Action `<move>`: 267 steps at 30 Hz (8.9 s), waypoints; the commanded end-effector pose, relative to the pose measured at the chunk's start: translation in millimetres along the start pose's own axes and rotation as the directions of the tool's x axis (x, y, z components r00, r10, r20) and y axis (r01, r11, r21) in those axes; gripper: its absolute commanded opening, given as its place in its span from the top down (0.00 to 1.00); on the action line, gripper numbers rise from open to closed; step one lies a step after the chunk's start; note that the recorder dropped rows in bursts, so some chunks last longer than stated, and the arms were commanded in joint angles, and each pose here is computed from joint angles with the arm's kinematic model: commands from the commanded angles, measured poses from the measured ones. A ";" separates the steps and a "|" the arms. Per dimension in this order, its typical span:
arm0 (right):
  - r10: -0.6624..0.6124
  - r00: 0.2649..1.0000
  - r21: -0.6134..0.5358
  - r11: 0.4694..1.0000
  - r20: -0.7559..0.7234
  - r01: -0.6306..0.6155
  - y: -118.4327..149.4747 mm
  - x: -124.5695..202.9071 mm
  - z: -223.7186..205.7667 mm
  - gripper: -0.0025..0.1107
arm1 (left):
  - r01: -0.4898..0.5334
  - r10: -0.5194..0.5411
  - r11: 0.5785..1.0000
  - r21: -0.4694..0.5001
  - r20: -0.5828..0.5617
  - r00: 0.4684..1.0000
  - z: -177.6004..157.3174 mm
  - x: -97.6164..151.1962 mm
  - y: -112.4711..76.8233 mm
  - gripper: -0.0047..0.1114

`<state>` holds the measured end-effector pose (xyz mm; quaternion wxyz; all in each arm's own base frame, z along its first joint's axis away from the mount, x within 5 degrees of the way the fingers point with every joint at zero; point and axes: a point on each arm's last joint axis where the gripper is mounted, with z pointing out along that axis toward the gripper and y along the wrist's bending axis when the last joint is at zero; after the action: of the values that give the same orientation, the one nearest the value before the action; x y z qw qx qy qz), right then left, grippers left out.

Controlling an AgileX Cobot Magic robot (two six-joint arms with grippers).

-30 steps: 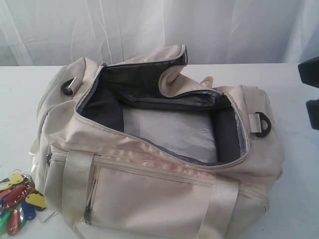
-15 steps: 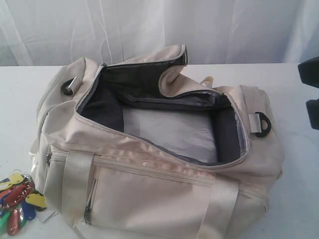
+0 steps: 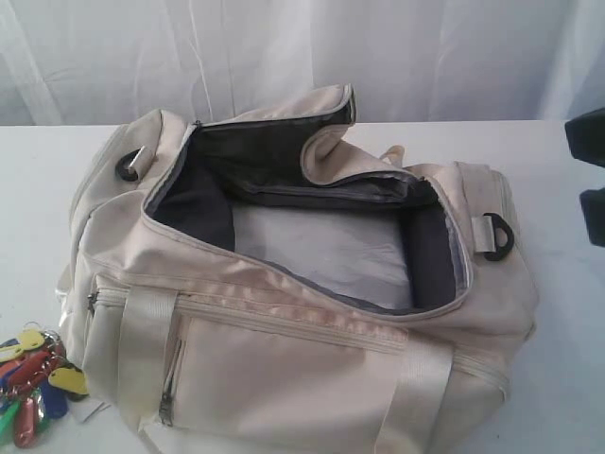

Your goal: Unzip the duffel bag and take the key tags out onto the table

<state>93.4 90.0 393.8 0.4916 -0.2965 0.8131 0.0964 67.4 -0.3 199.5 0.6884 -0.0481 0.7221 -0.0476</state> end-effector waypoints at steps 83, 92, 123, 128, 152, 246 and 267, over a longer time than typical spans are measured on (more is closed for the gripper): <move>0.011 1.000 0.007 1.000 0.006 -0.011 -1.7 0.5 -0.4 0.98 | -0.313 0.320 0.947 0.072 -0.299 0.899 -14.1 33.6 3.1 0.96; 0.112 0.979 -0.073 0.992 0.171 -0.101 -5.6 12.8 -5.5 0.98 | -0.313 0.320 0.947 0.072 -0.299 0.899 -14.1 33.6 3.1 0.96; 0.466 0.566 -0.129 0.836 0.679 -0.534 -9.1 184.2 22.6 0.98 | -0.315 0.322 0.946 0.073 -0.299 0.898 -14.1 33.6 3.1 0.96; 0.457 0.566 -0.111 0.835 0.686 -0.539 -9.7 186.5 20.7 0.98 | -0.315 0.322 0.946 0.073 -0.299 0.898 -14.1 33.6 3.1 0.96; 0.254 0.930 0.215 0.925 0.266 -0.314 -7.6 225.9 40.8 0.98 | -0.315 0.322 0.946 0.073 -0.299 0.898 -14.1 33.6 3.1 0.96; 0.281 0.913 0.353 0.856 0.295 -0.378 -16.5 227.7 37.6 0.98 | -0.090 0.090 0.996 0.014 -0.307 0.947 -14.1 33.7 1.7 0.96; 0.283 0.913 0.352 0.856 0.296 -0.379 -16.5 227.7 37.6 0.98 | -0.090 0.090 0.996 0.014 -0.307 0.947 -14.1 33.7 1.7 0.96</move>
<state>53.1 5.5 182.3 0.6032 -0.0260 0.7956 0.0501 52.0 -2.7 168.0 0.5703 -0.0013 0.8213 -0.0167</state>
